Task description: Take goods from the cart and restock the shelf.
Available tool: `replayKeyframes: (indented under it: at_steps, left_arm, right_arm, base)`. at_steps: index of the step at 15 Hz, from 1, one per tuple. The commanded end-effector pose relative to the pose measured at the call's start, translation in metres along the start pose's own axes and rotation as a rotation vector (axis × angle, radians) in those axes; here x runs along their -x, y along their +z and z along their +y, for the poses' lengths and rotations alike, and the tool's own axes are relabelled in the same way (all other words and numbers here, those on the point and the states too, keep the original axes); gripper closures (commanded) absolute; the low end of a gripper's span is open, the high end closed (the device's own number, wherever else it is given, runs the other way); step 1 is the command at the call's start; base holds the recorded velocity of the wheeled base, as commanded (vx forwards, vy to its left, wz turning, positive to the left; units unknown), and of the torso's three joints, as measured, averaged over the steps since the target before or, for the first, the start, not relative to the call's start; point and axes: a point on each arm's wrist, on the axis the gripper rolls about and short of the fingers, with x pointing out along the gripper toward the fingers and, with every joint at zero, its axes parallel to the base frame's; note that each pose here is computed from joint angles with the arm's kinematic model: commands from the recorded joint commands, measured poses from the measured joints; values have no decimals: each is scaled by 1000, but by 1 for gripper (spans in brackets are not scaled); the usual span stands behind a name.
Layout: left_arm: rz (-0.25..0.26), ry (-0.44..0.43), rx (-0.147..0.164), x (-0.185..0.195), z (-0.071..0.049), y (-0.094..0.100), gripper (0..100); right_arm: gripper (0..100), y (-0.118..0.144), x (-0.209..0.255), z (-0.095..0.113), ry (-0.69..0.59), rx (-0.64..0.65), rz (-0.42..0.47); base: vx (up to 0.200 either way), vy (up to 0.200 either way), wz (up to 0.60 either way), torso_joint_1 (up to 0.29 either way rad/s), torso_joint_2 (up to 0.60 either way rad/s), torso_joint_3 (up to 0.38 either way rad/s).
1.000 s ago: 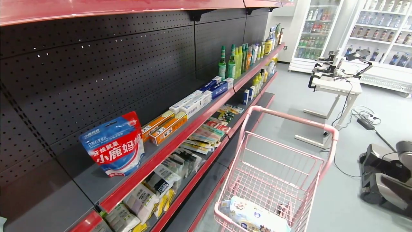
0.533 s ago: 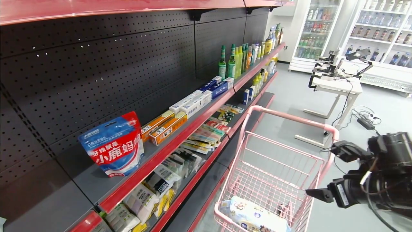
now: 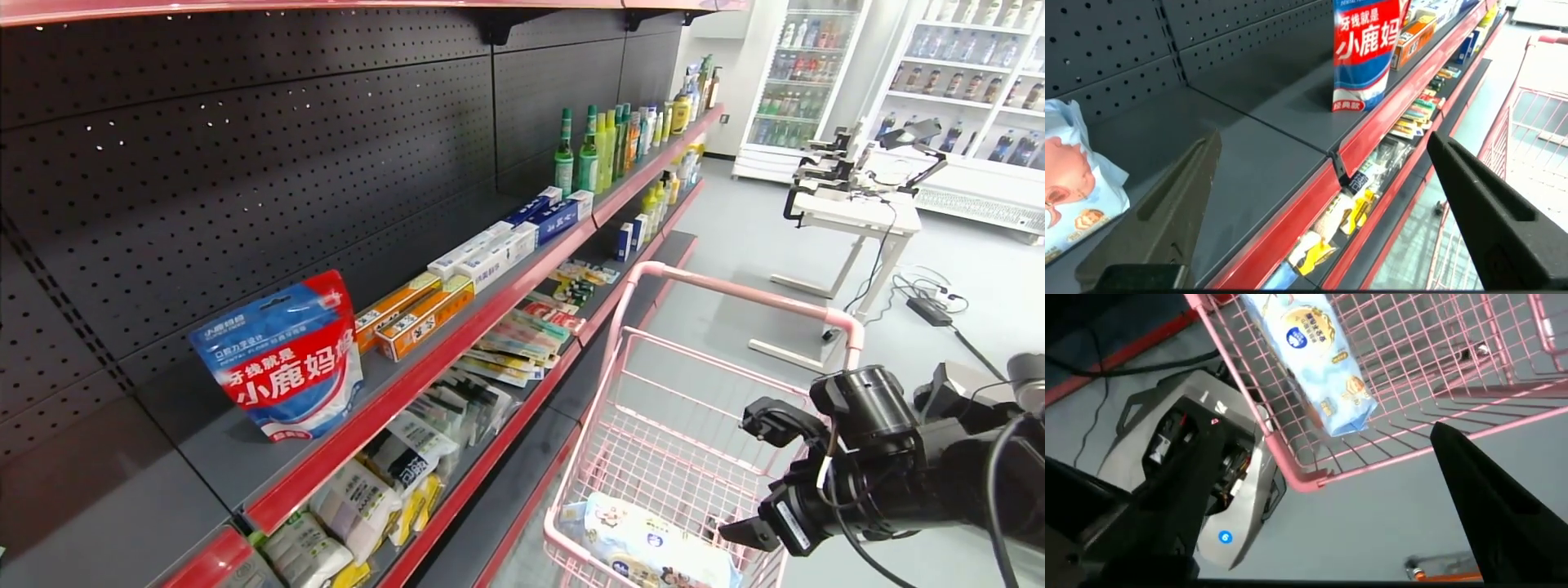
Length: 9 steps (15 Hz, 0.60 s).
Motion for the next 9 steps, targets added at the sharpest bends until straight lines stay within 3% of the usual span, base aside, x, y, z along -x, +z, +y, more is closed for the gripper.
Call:
replayKeyframes:
  at_steps: [1, 9]
  left_arm:
    - [0, 0, 0, 0, 0, 0, 0]
    - [0, 0, 0, 0, 0, 0, 0]
  right_arm:
    - [0, -3, -9, 0, 18, 10, 36]
    - [0, -4, -18, 1, 35, 52, 61]
  base:
    - [0, 0, 0, -134, 271, 154]
    - [0, 0, 0, -148, 331, 184]
